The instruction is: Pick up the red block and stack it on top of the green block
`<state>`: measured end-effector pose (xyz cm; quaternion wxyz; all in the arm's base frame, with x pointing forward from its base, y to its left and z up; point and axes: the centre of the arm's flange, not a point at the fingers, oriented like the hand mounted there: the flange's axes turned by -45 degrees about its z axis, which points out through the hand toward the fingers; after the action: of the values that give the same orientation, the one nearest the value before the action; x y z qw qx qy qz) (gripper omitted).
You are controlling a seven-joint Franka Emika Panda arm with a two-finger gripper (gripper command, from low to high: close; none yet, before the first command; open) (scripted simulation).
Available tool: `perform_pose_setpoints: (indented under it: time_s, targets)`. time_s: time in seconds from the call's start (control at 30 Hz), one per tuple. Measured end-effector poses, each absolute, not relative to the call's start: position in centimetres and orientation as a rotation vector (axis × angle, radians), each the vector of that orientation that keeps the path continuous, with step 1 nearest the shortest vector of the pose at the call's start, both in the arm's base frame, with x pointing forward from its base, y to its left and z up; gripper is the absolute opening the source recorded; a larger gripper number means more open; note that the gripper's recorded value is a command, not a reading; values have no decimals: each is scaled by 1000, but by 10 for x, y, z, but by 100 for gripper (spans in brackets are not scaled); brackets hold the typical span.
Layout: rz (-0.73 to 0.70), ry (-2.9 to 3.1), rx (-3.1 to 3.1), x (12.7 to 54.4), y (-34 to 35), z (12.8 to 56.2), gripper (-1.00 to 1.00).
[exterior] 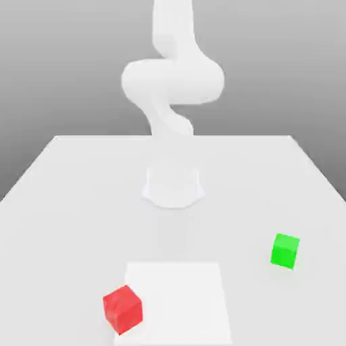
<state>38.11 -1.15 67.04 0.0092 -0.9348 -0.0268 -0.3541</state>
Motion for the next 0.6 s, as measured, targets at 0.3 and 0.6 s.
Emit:
perform_pose_setpoints:
  time_s: [0.3,0.6]
  targets:
    - [-701,-445,-2982,467,-38,499,0]
    - [-310,-777,-2992,481,-62,323,0]
